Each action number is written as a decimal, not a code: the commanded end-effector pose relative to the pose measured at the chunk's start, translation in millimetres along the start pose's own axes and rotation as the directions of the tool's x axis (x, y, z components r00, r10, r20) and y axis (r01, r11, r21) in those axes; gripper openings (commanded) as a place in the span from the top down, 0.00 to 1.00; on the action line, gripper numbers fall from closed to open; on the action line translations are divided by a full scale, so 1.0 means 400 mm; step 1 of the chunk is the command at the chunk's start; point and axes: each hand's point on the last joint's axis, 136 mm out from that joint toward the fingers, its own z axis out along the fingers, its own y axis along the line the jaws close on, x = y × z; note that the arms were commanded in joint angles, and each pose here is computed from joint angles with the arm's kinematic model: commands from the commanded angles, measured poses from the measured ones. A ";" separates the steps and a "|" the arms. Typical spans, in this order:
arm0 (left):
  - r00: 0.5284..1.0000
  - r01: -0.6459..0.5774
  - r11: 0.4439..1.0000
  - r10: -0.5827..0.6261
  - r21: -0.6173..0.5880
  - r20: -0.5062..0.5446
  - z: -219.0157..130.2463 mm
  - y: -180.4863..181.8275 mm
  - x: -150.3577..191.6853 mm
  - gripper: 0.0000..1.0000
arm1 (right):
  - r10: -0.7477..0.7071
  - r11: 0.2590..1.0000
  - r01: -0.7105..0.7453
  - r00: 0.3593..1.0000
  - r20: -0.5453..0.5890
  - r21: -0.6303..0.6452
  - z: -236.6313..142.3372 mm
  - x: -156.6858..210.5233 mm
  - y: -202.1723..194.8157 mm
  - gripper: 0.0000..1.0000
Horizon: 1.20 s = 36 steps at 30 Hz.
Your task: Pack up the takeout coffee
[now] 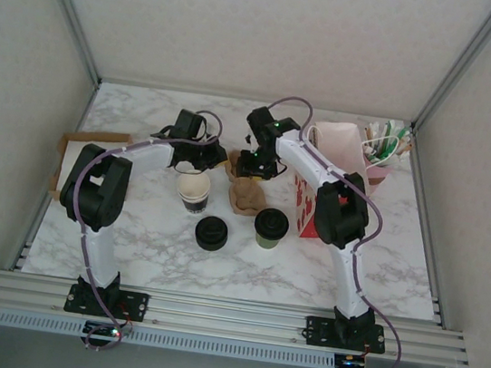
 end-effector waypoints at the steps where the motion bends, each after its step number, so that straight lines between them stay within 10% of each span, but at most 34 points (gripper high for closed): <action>1: 1.000 -0.008 0.999 0.008 0.034 0.016 -0.019 -0.019 -0.012 1.00 | -0.019 1.000 0.019 0.999 -0.030 -0.004 0.010 0.008 0.010 0.55; 36: 1.000 -0.001 0.999 0.001 0.035 0.017 -0.017 -0.021 -0.012 1.00 | -0.050 0.998 0.053 0.996 -0.078 0.032 0.037 0.034 0.018 0.66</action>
